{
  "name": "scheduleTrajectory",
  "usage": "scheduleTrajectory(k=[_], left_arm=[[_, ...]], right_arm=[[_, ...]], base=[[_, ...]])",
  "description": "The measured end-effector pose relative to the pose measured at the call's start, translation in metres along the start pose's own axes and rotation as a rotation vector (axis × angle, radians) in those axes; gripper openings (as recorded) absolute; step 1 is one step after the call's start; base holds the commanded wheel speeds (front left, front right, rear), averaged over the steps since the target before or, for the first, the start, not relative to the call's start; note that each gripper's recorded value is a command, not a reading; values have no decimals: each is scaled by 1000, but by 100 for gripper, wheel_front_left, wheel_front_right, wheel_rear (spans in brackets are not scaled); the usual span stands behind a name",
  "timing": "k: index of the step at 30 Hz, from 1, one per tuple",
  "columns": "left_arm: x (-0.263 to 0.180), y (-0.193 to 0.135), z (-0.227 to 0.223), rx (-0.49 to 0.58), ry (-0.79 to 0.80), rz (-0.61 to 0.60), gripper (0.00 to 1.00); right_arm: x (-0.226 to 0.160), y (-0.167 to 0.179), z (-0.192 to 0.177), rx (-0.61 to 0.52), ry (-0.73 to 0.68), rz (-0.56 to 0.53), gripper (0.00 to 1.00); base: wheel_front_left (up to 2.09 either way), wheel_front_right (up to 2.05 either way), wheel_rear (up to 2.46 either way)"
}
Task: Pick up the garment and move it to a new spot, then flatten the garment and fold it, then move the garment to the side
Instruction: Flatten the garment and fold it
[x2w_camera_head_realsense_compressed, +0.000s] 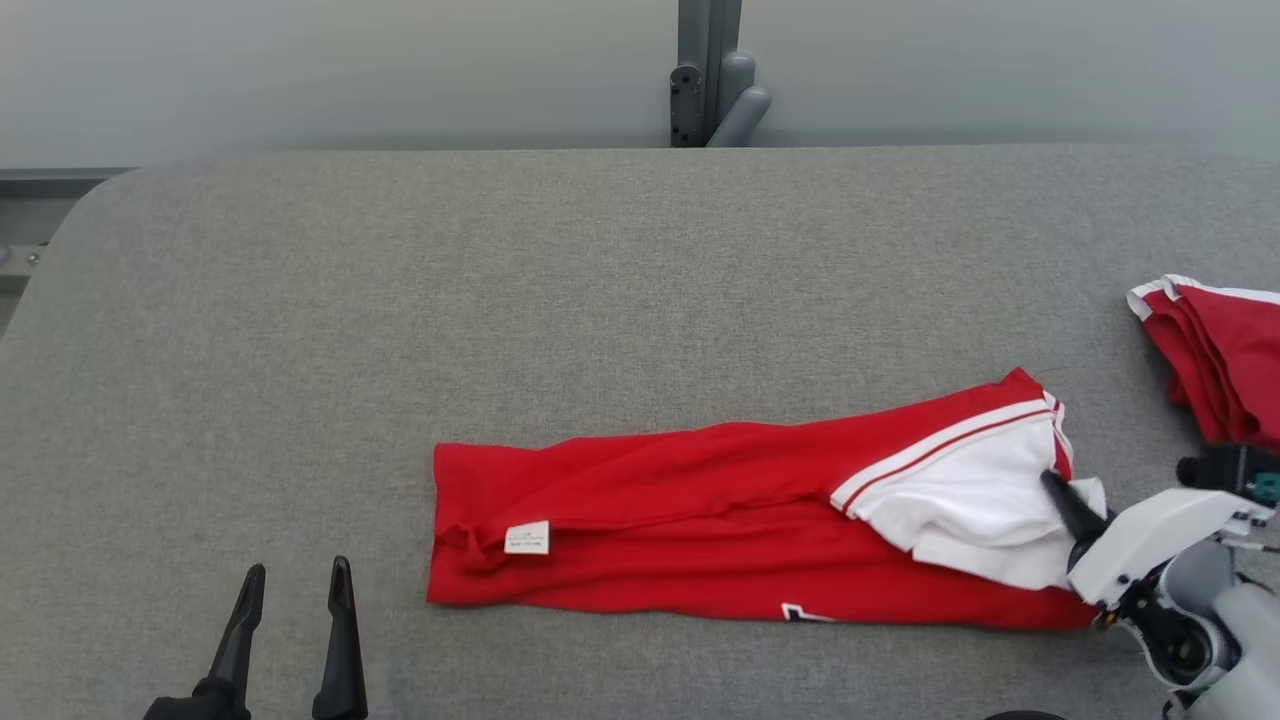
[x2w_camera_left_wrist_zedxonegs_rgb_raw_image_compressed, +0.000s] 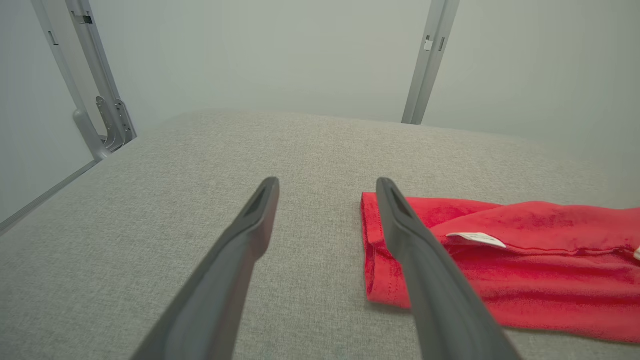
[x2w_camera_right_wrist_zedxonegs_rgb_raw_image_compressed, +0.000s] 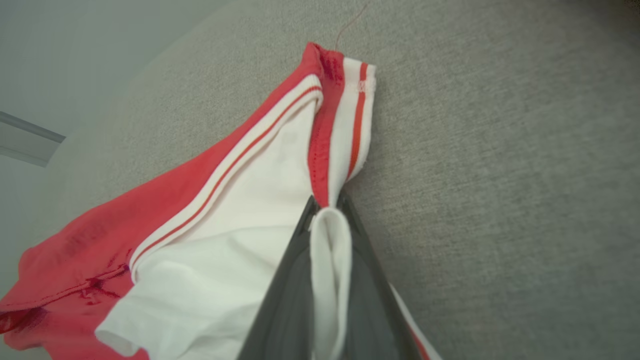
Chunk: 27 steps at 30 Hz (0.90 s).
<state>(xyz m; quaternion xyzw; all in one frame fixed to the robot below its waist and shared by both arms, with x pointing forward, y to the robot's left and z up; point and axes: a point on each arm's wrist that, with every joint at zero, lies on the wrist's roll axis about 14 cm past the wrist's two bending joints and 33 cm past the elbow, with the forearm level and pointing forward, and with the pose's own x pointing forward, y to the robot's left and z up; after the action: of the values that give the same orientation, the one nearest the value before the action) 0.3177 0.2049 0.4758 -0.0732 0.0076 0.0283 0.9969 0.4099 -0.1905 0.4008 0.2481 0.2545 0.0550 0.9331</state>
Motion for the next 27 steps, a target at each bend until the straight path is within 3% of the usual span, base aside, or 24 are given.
scheduleTrajectory(k=[10,15,23,25,27], left_arm=[[3,-11,-1,-38,1,-19,100],[5,-14,-3,-50,5,-21,100],[8,-20,-7,-59,20,-35,100],[10,-19,-9,-60,25,-30,100],[9,-18,-10,-59,30,-25,100]], right_arm=[[-52,-58,106,-41,-200,-77,0],[-63,-40,130,-96,-245,-10,0],[-49,39,85,-250,-91,212,0],[-39,77,47,-302,11,314,0],[-36,91,35,-317,43,352,0]], base=[[0,0,0],[0,0,0],[0,0,0],[0,0,0],[0,0,0]])
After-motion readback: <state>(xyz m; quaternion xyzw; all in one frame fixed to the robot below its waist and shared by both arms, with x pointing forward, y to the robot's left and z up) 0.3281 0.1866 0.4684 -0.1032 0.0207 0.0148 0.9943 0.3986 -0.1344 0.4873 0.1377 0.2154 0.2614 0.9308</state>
